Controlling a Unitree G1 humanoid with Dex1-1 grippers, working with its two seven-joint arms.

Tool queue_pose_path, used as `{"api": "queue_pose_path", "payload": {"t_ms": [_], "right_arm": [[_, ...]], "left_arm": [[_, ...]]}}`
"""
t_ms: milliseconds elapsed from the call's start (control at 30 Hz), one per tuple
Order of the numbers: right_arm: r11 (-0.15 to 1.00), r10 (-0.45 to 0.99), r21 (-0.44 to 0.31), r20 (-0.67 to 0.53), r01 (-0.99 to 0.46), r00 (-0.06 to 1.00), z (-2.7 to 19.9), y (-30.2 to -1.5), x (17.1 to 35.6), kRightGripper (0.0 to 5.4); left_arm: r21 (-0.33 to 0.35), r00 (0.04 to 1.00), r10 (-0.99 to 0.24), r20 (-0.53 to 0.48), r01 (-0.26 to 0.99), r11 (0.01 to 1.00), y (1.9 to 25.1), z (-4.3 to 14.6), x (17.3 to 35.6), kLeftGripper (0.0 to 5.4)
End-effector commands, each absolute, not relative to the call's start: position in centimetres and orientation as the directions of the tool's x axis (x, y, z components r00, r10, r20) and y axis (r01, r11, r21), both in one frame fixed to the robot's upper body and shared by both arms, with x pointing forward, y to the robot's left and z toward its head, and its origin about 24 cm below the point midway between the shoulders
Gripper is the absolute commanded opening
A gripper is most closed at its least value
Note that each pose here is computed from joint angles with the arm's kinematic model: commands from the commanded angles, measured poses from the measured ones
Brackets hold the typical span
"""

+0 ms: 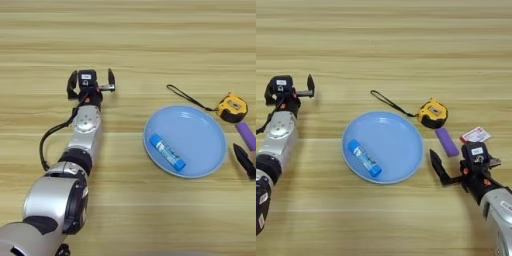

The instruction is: Move the objects on the table

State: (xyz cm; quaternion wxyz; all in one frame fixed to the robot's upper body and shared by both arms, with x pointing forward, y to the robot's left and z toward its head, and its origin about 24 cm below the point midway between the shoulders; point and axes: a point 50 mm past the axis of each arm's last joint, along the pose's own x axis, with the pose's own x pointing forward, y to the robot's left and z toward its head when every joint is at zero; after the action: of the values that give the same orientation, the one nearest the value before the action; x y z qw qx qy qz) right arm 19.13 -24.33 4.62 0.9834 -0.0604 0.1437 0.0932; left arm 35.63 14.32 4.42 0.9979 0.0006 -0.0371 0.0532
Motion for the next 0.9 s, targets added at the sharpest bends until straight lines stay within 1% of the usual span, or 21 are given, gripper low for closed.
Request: {"api": "queue_pose_path", "payload": {"t_ms": [33, 367, 900], "right_arm": [[0.981, 0.158, -0.058, -0.332, -0.187, 0.93, 3.9, -24.7, 19.3, 5.37], [0.986, 0.136, -0.048, -0.348, -0.162, 0.928, 3.3, -25.0, 19.6, 5.37], [0.987, 0.125, -0.039, -0.401, -0.153, 0.907, 1.6, -25.2, 20.4, 5.37]], "left_arm": [[0.009, 0.992, 0.103, 0.075, -0.104, 0.995, 14.2, 4.5, 35.7, 5.4], [0.01, 0.992, 0.101, 0.076, -0.102, 0.995, 14.2, 4.5, 35.7, 5.4], [0.009, 0.992, 0.099, 0.077, -0.1, 0.995, 14.1, 4.5, 35.7, 5.4]]}}
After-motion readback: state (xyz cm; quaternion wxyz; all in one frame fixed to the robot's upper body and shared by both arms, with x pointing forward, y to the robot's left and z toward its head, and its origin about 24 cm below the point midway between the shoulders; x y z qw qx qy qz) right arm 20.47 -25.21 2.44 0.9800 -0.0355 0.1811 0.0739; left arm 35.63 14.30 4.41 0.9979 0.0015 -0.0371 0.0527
